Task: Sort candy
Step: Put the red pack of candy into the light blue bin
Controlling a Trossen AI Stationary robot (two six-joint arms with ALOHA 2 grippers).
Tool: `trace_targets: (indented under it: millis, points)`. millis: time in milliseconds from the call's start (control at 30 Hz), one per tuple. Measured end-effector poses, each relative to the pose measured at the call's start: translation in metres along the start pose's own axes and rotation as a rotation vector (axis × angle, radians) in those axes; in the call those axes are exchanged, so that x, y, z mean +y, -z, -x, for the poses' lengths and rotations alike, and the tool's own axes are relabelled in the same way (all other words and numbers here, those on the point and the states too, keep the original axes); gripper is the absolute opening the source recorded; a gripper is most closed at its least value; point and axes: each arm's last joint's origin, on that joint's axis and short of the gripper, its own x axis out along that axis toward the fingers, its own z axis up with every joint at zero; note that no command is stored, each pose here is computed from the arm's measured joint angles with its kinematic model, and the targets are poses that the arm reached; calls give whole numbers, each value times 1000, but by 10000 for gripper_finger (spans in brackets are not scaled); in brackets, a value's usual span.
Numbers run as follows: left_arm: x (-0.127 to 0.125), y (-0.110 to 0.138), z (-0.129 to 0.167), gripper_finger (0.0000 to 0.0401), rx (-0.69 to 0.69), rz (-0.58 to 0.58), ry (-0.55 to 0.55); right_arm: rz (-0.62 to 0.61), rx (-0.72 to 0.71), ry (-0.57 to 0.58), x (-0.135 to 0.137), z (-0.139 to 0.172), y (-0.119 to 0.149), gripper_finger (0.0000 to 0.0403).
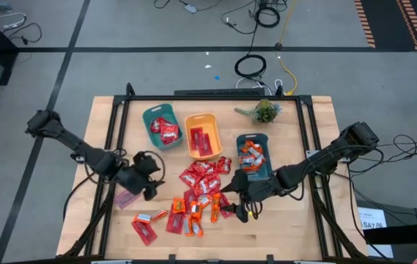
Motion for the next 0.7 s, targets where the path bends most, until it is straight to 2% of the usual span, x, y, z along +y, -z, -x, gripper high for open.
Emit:
trace_targets:
  millis: [67,167,267,400,567,700]
  points:
    - [2,13,-3,281,24,-9,-8,-4,-20,2,1,0,-1,332]
    - [7,26,-9,281,61,-32,-35,30,-88,98,-3,0,-5,332]
    - [10,33,-13,281,103,-55,-37,65,-146,202,-9,0,-8,332]
    - [14,40,-17,281,153,-61,-40,75,-172,255,-16,-2,-15,332]
    - [8,39,-17,281,122,-8,16,77,-197,320,-24,-15,-27,332]
    - [-6,36,-17,281,38,-112,104,139,-124,384,-26,-40,-38,332]
